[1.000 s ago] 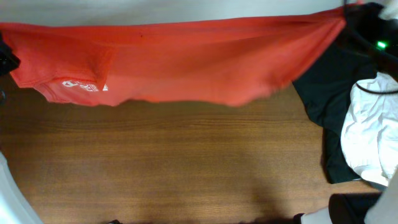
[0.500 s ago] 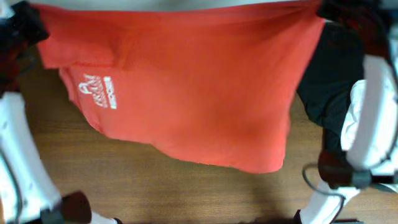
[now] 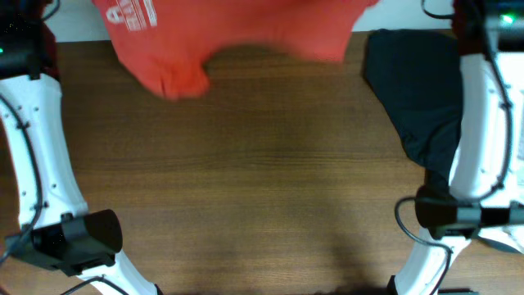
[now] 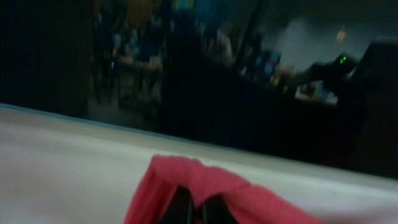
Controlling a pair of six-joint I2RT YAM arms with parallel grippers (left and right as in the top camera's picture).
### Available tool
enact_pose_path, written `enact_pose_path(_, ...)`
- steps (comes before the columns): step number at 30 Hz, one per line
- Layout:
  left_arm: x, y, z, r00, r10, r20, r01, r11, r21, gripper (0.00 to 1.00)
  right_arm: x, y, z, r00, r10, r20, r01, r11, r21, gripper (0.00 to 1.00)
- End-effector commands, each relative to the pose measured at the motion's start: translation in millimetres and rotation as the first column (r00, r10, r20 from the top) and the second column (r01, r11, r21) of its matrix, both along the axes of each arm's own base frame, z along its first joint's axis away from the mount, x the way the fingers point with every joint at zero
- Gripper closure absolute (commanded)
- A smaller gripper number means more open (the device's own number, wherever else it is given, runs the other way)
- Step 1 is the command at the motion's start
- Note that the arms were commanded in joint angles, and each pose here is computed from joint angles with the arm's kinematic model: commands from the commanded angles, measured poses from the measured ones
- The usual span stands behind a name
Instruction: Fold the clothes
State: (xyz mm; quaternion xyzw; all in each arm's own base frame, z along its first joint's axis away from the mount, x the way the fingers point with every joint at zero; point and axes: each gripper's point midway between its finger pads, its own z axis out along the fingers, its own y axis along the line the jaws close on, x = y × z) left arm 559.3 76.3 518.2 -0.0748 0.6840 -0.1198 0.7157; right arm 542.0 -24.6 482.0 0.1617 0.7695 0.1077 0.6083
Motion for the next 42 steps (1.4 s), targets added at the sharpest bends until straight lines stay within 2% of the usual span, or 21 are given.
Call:
enact_pose_path(1, -42.2, -11.1, 17.7, 0.995, -0.037, -0.095, 0.032, 0.998, -0.048, 0.99, -47.5, -25.1, 21.5, 0.996, -0.082, -0.026, 0.081, 0.995, -0.054, 0.96)
enact_pose_path(2, -46.4, -16.0, -4.2, 0.980, -0.055, -0.190, 0.046, 0.998, -0.051, 1.00, -52.6, -24.8, 5.1, 0.992, -0.078, -0.097, 0.071, 0.995, -0.071, 0.96)
enact_pose_path(3, -53.4, -20.0, -38.2, 0.944, -0.066, -0.324, 0.052, 0.997, -0.052, 0.99, -59.8, -26.0, -17.7, 0.978, -0.085, -0.192, 0.069, 0.994, -0.085, 0.96)
enact_pose_path(5, -64.8, -27.0, -88.0, 0.861, -0.088, -0.501, 0.071, 0.996, -0.054, 1.00, -71.7, -30.1, -57.9, 0.930, -0.109, -0.350, 0.079, 0.992, -0.100, 0.96)
enact_pose_path(8, -80.2, -38.2, -168.4, 0.675, -0.137, -0.725, 0.095, 0.991, -0.098, 0.99, -84.6, -30.7, -111.6, 0.833, -0.106, -0.544, 0.044, 0.991, -0.125, 0.96)
enact_pose_path(9, -83.2, -40.1, -183.7, 0.633, -0.147, -0.760, 0.095, 0.989, -0.112, 1.00, -87.4, -29.9, -121.8, 0.809, -0.098, -0.579, 0.030, 0.992, -0.126, 0.96)
enact_pose_path(11, -92.7, -46.4, -230.6, 0.498, -0.176, -0.849, 0.106, 0.984, -0.142, 0.99, -102.0, -29.7, -159.4, 0.704, -0.095, -0.704, 0.013, 0.993, -0.120, 0.96)
enact_pose_path(16, -144.8, -61.1, -333.8, 0.113, -0.235, -0.965, 0.100, 0.970, -0.224, 1.00, -135.7, -34.4, -229.4, 0.451, -0.113, -0.885, -0.009, 0.991, -0.130, 0.96)
enact_pose_path(19, -176.7, -67.5, -377.6, -0.051, -0.259, -0.965, 0.099, 0.960, -0.262, 0.99, -155.0, -36.2, -265.7, 0.310, -0.112, -0.944, -0.023, 0.992, -0.126, 0.96)
enact_pose_path(23, -214.3, -72.2, -423.2, -0.207, -0.281, -0.937, 0.056, 0.953, -0.298, 0.99, -185.0, -39.7, -310.2, 0.126, -0.098, -0.987, -0.026, 0.994, -0.102, 0.96)
enact_pose_path(25, -231.0, -74.3, -441.4, -0.263, -0.290, -0.920, 0.036, 0.950, -0.310, 0.99, -203.2, -44.4, -330.8, 0.035, -0.088, -0.996, -0.016, 0.996, -0.089, 0.97)
enact_pose_path(27, -247.4, -74.7, -456.0, -0.315, -0.285, -0.905, 0.023, 0.951, -0.307, 1.00, -218.1, -49.2, -345.6, -0.023, -0.077, -0.997, 0.002, 0.997, -0.077, 0.96)
enact_pose_path(29, -264.9, -73.2, -466.5, -0.370, -0.267, -0.890, 0.014, 0.956, -0.293, 1.00, -232.7, -55.6, -358.7, -0.054, -0.063, -0.997, 0.033, 0.997, -0.065, 0.96)
enact_pose_path(32, -281.4, -70.9, -471.1, -0.409, -0.252, -0.877, 0.001, 0.961, -0.276, 0.99, -249.6, -57.7, -370.6, -0.069, -0.020, -0.997, 0.075, 0.997, -0.025, 0.96)
enact_pose_path(34, -287.3, -66.2, -468.0, -0.406, -0.245, -0.881, -0.007, 0.964, -0.265, 1.00, -264.7, -60.0, -379.3, -0.081, -0.016, -0.997, 0.092, 0.995, -0.023, 0.96)
enact_pose_path(38, -300.2, -53.4, -447.9, -0.342, -0.255, -0.905, -0.050, 0.966, -0.254, 0.99, -290.1, -56.9, -390.3, -0.089, -0.012, -0.996, 0.105, 0.994, -0.021, 0.96)
enact_pose_path(42, -323.0, -43.6, -435.5, -0.285, -0.248, -0.926, -0.088, 0.969, -0.233, 1.00, -308.9, -49.5, -389.8, -0.065, -0.005, -0.998, 0.115, 0.993, -0.012, 0.96)
